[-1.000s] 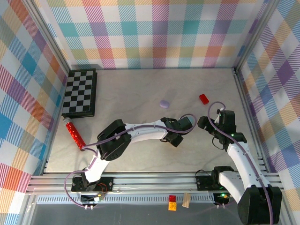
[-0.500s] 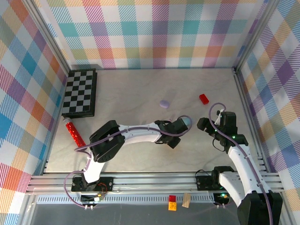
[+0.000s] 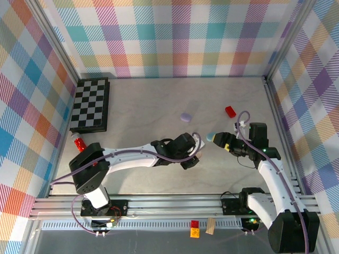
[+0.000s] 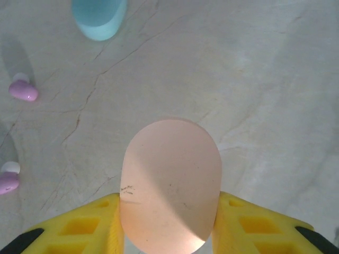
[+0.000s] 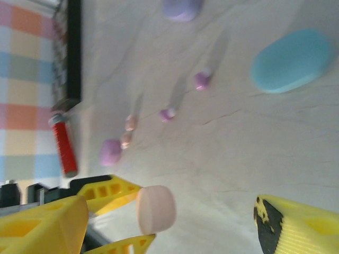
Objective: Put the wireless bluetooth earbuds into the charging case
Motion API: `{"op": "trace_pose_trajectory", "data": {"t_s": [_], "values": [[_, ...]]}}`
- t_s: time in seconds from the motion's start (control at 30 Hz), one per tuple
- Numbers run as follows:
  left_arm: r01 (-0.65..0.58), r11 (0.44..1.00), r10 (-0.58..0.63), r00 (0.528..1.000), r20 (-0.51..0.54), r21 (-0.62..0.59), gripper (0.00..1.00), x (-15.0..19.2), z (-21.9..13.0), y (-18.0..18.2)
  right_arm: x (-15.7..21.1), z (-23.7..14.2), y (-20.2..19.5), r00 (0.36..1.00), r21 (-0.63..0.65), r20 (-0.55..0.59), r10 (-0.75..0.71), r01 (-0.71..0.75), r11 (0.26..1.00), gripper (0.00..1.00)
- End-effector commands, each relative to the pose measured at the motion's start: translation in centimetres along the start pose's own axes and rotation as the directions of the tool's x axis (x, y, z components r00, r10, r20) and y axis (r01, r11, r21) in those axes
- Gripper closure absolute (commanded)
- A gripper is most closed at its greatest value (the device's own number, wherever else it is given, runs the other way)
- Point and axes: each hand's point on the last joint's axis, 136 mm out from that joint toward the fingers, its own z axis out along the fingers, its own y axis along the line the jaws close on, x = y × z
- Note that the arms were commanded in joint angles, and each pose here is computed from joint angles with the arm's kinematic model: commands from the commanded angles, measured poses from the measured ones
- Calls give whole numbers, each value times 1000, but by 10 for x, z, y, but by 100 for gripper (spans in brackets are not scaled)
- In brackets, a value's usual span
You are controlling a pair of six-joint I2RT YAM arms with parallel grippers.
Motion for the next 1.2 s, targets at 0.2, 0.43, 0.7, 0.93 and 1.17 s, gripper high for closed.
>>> {"op": "trace_pose_trajectory", "data": {"t_s": [0.2,0.43,0.7,0.93,1.17], "values": [[-176,980,146,956,254,98,60,-42,-51,-9,26,-12,52,988,-288,-145,56,-97,953,22],[-210,971,171,943,287,112,59,-49,-59,-14,40,-13,69,979,-351,-205,9,-82,933,25],[-217,971,176,933,314,101,59,-55,-66,-13,54,5,82,959,-337,-279,-41,-58,940,27],[-214,972,173,929,326,92,59,-55,-71,-12,53,13,78,957,-309,-289,-15,-79,948,45],[-222,972,185,928,324,82,59,-51,-71,-11,50,16,74,958,-293,-285,16,-103,951,66]]}}
